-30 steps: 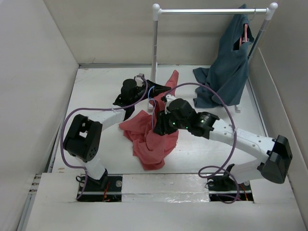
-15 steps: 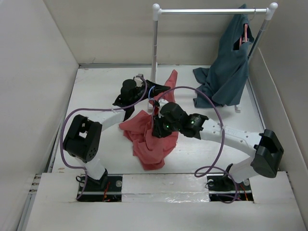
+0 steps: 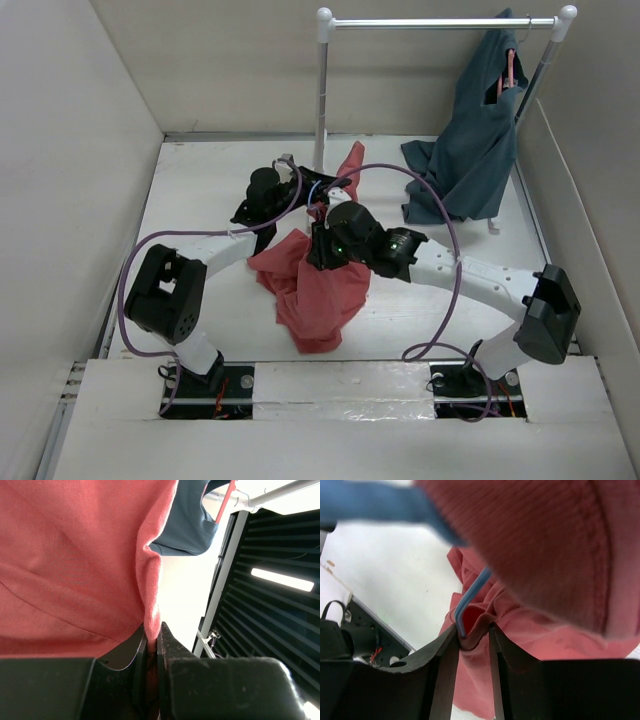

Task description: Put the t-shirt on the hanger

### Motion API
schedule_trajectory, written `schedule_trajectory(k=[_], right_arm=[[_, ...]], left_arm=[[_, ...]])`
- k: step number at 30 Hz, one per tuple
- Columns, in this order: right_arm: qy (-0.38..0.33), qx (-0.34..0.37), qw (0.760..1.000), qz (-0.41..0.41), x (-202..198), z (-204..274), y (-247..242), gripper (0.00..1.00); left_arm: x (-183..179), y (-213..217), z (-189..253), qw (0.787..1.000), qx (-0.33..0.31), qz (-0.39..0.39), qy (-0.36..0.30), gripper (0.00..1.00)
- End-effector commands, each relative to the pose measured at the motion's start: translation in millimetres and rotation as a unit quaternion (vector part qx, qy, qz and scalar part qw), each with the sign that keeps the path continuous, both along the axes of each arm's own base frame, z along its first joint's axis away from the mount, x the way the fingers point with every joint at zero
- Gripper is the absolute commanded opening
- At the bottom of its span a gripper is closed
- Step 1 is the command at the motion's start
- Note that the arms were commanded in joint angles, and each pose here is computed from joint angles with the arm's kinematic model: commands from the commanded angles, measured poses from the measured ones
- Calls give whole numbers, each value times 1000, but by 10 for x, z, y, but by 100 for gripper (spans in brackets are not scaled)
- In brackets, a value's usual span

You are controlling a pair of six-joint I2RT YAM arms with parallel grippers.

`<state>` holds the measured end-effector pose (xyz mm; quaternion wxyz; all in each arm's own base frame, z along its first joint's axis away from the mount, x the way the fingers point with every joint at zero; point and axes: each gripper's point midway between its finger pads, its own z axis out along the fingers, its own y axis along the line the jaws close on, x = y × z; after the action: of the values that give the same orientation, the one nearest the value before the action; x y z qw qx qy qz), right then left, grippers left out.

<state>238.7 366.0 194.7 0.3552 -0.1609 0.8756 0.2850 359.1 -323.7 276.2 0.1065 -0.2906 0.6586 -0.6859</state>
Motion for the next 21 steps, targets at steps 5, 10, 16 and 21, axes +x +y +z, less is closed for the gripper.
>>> schedule_trajectory(k=[5, 10, 16, 21], right_arm=[[-48, 27, 997, -54, 275, 175, 78, 36], [-76, 13, 992, -98, 421, 188, -44, 36], [-99, 38, 990, -91, 402, 334, -123, 0], [-95, 70, 991, -59, 287, 500, -331, 0]], left_arm=[[-185, 73, 454, 997, -60, -4, -40, 0], [-205, 99, 445, 997, -68, -1, -27, 0], [-219, 118, 431, 998, -67, 3, -21, 0], [-197, 106, 467, 998, -47, 7, -42, 0]])
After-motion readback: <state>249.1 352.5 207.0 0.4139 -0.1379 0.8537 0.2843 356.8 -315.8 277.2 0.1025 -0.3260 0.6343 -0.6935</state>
